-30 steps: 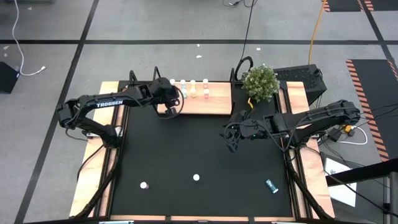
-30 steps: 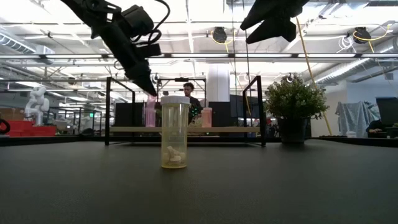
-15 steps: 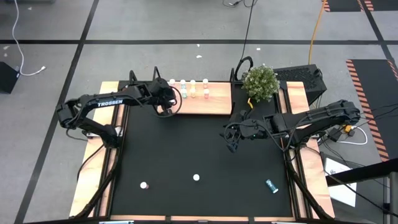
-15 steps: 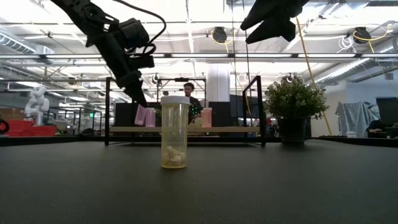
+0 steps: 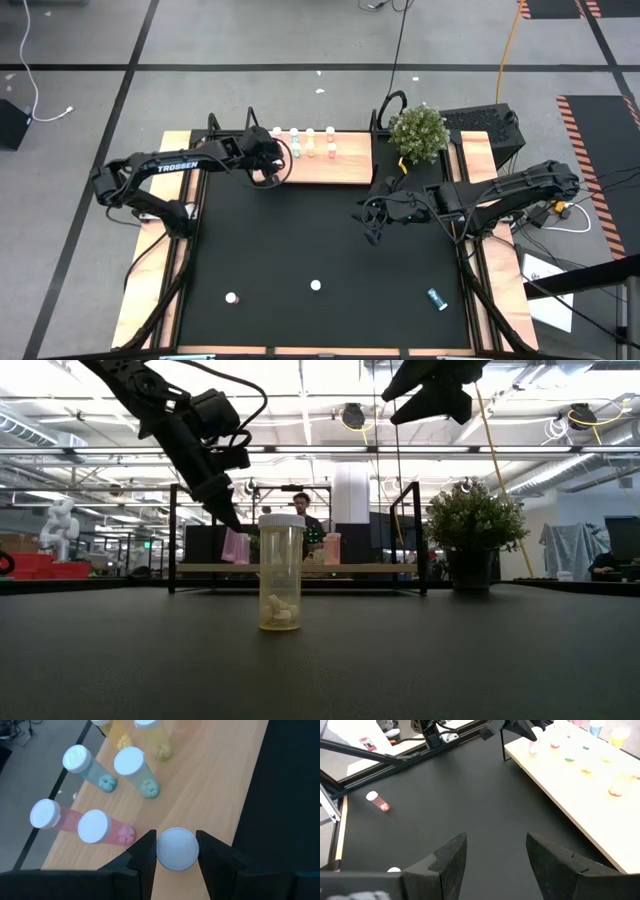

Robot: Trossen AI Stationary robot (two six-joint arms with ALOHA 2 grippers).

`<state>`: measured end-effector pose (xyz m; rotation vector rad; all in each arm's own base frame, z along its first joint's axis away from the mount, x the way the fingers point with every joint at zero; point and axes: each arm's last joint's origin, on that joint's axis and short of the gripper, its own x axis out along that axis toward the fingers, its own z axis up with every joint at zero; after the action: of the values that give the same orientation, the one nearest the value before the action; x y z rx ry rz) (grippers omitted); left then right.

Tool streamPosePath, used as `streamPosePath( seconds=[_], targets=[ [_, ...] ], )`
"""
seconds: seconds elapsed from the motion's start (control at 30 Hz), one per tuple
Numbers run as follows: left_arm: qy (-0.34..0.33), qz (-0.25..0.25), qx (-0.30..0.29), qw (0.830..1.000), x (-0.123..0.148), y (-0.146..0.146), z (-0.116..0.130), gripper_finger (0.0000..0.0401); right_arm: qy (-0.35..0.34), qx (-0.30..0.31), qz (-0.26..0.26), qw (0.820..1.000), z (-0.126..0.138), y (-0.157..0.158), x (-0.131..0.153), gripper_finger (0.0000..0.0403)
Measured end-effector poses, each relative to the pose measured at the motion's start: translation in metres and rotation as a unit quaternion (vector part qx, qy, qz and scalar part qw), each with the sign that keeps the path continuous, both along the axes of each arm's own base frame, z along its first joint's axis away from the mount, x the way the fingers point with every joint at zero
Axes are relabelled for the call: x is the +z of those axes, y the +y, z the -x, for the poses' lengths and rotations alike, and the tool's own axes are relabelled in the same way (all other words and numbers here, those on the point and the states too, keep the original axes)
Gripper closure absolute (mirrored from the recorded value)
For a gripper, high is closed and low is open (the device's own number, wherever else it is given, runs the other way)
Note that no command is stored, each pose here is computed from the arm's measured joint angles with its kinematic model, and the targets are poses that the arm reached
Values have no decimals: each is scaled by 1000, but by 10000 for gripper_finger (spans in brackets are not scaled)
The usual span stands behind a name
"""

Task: Pick and place medicine bottles onto shelf by color
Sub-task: Put the pink medicine bottle on the shelf aligned with the other pink medicine bottle

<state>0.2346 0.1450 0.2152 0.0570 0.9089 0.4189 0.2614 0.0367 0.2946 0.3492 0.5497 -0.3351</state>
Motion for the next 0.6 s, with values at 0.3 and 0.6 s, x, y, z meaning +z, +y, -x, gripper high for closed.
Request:
streamPosePath(
  seconds=[0.3,0.6],
  targets=[
    [5,10,12,1000,-7,2,-3,267,1,0,0,1000,0,0,0,204],
    [-2,9,28,1000,-7,3,-4,244,1,0,0,1000,0,0,0,204]
  ],
)
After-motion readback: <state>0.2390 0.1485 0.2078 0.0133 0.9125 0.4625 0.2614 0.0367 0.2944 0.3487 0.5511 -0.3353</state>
